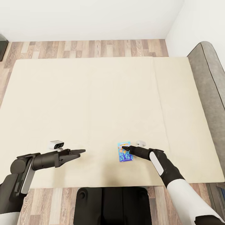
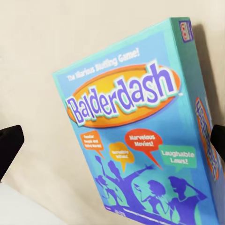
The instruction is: Put all the toys in the child's room - the three board games (two on the bed and one on the table), the two jigsaw puzzles on the table, and the tennis ball on the table - inside the toy box on the table in the child's room.
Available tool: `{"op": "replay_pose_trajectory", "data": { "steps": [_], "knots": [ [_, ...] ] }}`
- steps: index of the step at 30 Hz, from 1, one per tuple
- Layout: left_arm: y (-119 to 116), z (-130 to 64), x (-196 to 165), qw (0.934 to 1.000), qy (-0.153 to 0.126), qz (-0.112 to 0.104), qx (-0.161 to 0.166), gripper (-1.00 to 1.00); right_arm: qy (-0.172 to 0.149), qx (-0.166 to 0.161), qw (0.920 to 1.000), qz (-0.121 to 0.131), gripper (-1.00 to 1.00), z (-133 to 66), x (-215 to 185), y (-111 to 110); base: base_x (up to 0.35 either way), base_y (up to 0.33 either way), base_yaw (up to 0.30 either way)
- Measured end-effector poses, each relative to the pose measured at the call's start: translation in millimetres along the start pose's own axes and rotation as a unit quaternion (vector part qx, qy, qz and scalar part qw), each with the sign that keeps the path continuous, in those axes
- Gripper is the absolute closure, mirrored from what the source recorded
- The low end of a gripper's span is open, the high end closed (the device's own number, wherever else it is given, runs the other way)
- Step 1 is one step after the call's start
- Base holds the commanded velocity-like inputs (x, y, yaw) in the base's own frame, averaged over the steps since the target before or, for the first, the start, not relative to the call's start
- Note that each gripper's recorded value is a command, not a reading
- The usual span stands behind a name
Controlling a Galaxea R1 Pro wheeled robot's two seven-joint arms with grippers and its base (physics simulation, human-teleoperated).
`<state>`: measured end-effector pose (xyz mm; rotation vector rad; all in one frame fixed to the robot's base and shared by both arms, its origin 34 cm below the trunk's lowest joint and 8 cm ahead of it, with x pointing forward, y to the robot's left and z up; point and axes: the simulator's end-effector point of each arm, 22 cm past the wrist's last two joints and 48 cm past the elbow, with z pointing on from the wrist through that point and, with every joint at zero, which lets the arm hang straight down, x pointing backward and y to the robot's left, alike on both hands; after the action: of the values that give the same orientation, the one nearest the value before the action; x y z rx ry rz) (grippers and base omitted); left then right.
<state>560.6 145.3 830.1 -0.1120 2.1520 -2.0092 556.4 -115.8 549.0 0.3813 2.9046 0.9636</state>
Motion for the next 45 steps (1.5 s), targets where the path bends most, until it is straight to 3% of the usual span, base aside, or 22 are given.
{"op": "replay_pose_trajectory", "data": {
  "steps": [45],
  "knots": [
    [-0.1,0.2,0.2,1.0000,0.000,0.000,0.000,-1.00,0.006,-0.001,1.0000,-0.006,-1.00,1.8,3.9,2.8,0.000,0.032,0.000]
  ]
}}
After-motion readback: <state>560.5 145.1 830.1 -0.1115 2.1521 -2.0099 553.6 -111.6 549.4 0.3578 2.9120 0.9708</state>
